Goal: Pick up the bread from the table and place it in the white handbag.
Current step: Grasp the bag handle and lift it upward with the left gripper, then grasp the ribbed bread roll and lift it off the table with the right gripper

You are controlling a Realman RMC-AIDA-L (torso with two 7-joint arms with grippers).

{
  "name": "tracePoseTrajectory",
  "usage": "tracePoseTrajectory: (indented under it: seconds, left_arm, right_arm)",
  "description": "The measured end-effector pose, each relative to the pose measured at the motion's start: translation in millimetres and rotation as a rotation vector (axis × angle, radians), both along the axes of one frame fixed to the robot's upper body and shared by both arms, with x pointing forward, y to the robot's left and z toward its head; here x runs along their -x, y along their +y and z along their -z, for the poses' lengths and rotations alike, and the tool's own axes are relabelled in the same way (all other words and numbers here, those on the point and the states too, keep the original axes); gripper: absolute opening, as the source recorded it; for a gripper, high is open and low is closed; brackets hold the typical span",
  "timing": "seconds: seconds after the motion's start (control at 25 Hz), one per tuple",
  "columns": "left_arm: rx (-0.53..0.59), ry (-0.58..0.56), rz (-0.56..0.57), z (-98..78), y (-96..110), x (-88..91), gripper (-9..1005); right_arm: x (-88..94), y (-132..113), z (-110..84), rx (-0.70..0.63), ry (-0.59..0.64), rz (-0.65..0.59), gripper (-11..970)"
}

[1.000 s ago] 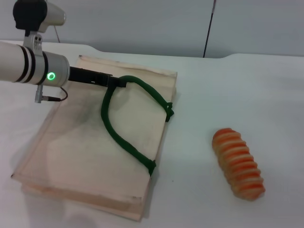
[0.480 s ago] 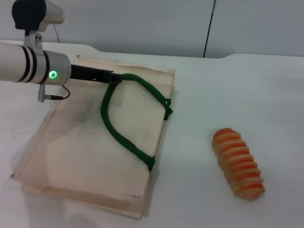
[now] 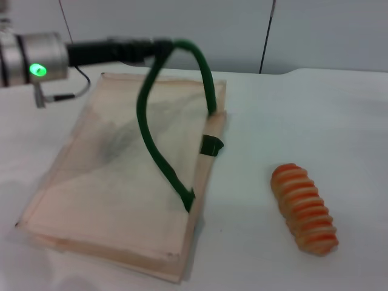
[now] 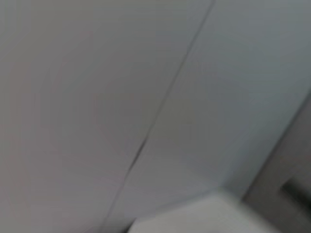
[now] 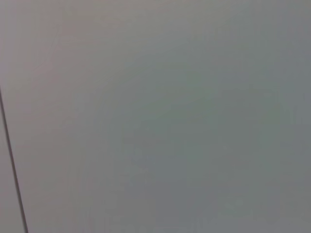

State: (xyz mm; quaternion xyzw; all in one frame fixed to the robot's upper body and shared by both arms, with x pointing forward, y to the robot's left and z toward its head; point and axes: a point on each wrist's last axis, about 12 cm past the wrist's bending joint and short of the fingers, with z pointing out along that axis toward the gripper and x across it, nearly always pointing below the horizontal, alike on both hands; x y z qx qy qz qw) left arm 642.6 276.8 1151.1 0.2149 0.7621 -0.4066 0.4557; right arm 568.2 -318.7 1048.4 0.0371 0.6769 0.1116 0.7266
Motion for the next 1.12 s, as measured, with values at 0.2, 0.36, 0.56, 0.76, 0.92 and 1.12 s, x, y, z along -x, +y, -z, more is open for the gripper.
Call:
tracePoseTrajectory:
  seconds: [0.2,0.36,0.56,0.76,0.92,1.12]
  left_arm:
    - [0.18,-0.129,0.047,-30.5,26,12.3,98]
    - [0.227,-0.168,0.067,-41.4,35,18.1,96]
    - [0.271,-0.195,0.094,-48.8,39,24.3,86]
    - [0.281,-0.199,0.093,-51.3,42,25.2,84]
    - [0.277,-0.203,0.084,-52.4,44,24.9,83]
    - [0.272,-0.193,0.067,-50.3,48,26.3,82]
  right_arm:
    - [-0.9,-4,-2.1,-0.053,0.003,-0.011,896]
    - [-2.0,-9,-2.5,-0.098,0.026,-0.033,896]
    - [-5.8,-15,-8.2,-0.148,0.074,-0.136,896]
    - [-17.6,-20,-27.1,-0.153,0.144,-0.296,895]
    - [-29.4,-22,-54.3,-0.068,0.215,-0.461,893]
    - [-31.1,-21,-89.0,0.107,0.361,-0.654,891]
